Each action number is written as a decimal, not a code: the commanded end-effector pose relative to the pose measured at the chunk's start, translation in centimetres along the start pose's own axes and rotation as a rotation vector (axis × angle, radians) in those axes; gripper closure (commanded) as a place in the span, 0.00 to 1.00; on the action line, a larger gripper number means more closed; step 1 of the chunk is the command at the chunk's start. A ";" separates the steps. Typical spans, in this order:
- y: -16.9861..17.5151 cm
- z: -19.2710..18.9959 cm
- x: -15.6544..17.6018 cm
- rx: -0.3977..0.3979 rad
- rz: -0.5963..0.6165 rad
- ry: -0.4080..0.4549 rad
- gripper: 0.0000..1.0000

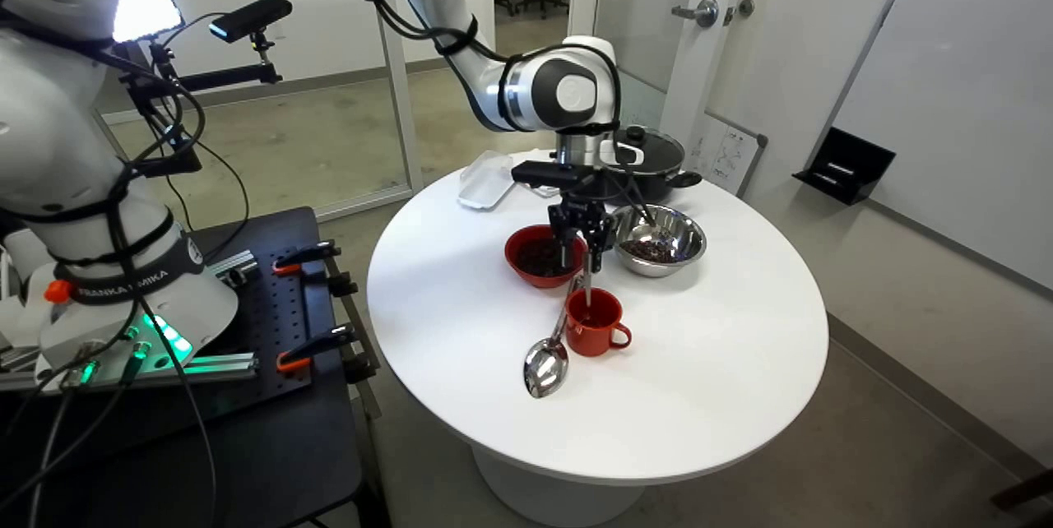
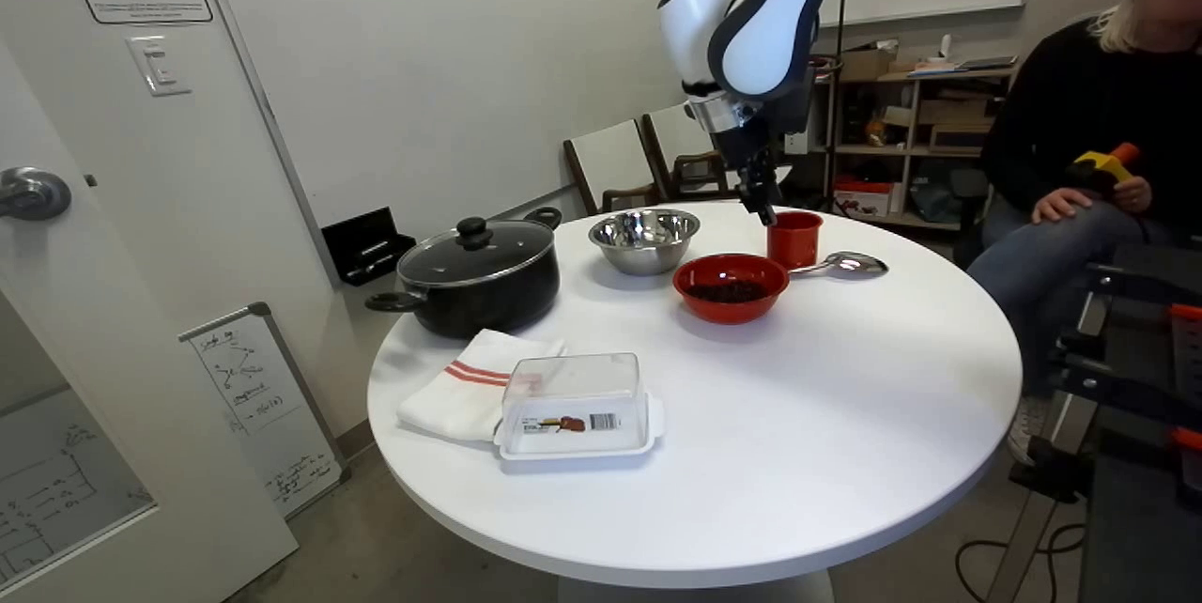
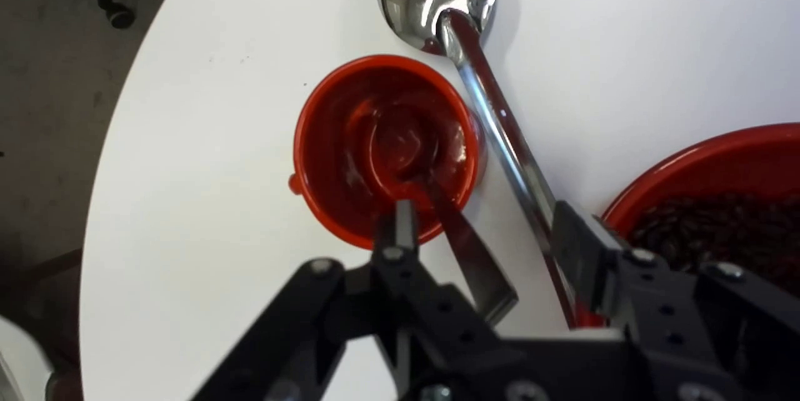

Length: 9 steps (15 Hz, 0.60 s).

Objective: Use the spoon to mix the content in the red bowl

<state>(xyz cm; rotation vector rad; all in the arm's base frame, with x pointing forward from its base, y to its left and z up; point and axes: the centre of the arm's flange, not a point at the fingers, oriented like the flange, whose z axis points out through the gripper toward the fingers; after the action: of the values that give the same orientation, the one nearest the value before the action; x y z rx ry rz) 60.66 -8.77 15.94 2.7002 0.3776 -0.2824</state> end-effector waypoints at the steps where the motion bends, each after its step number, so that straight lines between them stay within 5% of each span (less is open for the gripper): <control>1: -0.1 -3.7 -0.3 0.067 -0.005 0.032 0.11; 3: -0.3 -7.2 -1.2 0.178 -0.040 0.091 0.01; 9: 1.7 -17.5 -5.8 0.448 -0.098 0.271 0.00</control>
<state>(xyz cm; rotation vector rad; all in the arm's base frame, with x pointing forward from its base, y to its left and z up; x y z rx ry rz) 61.00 -3.84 28.82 3.0508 0.5144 -0.0990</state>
